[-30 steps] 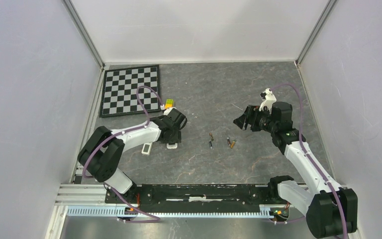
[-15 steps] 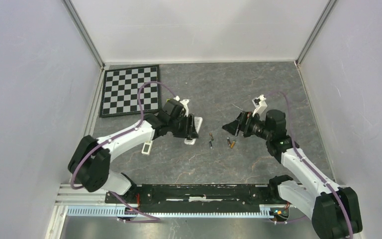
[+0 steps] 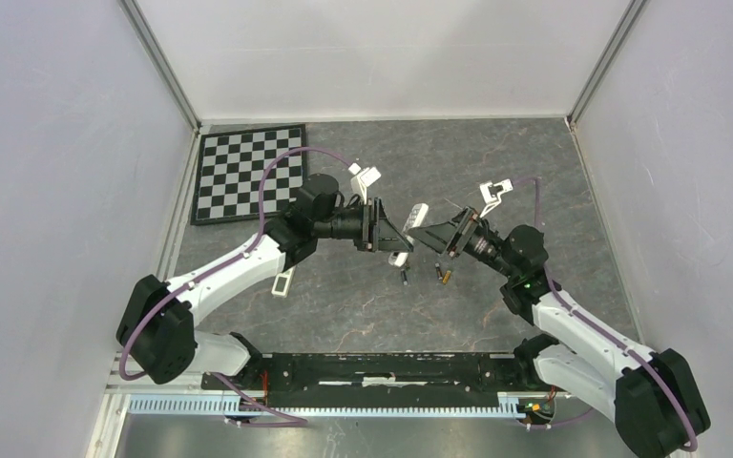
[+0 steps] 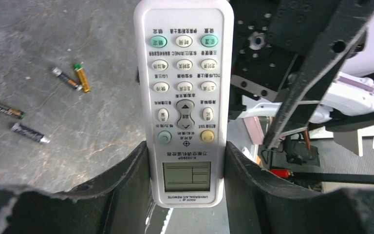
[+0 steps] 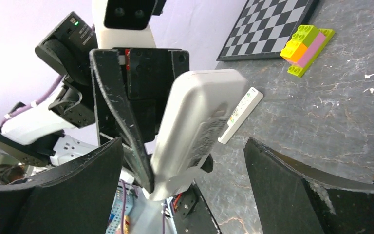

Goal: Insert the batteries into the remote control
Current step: Adjust the remote control.

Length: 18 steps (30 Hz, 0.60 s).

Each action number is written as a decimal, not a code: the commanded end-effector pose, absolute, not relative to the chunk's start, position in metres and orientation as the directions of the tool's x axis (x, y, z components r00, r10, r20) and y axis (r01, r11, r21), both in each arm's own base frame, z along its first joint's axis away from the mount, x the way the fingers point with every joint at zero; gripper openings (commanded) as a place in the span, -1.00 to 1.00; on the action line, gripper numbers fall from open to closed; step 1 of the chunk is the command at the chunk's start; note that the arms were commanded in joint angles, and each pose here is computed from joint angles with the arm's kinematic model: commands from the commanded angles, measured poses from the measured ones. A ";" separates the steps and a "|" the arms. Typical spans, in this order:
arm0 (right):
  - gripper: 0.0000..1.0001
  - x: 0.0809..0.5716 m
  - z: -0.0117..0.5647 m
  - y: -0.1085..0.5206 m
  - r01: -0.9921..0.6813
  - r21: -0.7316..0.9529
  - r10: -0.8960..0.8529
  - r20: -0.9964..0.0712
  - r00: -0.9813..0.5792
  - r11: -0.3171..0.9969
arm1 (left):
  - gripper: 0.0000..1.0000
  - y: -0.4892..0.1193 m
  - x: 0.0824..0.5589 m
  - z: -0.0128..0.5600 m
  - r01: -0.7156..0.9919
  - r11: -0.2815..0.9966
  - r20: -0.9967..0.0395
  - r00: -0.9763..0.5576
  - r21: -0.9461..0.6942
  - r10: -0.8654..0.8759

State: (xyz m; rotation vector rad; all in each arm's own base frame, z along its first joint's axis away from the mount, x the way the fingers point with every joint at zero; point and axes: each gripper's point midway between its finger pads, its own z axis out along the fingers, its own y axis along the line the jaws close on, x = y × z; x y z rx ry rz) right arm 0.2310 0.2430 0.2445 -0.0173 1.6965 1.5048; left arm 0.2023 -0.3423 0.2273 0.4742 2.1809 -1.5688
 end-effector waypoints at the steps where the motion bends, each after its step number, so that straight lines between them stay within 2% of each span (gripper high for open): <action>1: 0.96 0.241 0.274 0.247 -0.512 0.833 0.569 -0.530 -0.629 0.211 | -0.96 -0.348 0.187 0.274 0.536 0.140 -0.540 -0.842 -0.832 0.012; 4: 0.90 0.245 0.279 0.248 -0.504 0.843 0.589 -0.508 -0.628 0.190 | -0.96 -0.348 0.183 0.276 0.529 0.112 -0.531 -0.847 -0.841 0.015; 8: 0.68 0.249 0.289 0.250 -0.503 0.847 0.604 -0.492 -0.627 0.168 | -0.96 -0.347 0.178 0.271 0.516 0.100 -0.516 -0.856 -0.851 0.024; 11: 0.36 0.246 0.294 0.252 -0.504 0.853 0.611 -0.474 -0.634 0.138 | -0.96 -0.346 0.177 0.270 0.515 0.092 -0.515 -0.857 -0.852 0.024; 13: 0.10 0.244 0.297 0.251 -0.505 0.856 0.620 -0.458 -0.637 0.113 | -0.82 -0.346 0.177 0.271 0.515 0.093 -0.516 -0.857 -0.852 0.018; 15: -0.10 0.244 0.299 0.251 -0.496 0.862 0.633 -0.442 -0.636 0.104 | -0.33 -0.346 0.181 0.271 0.514 0.110 -0.517 -0.856 -0.851 -0.001; 18: -0.27 0.250 0.292 0.247 -0.446 0.885 0.657 -0.415 -0.629 0.132 | 0.61 -0.344 0.191 0.264 0.521 0.171 -0.533 -0.846 -0.836 -0.030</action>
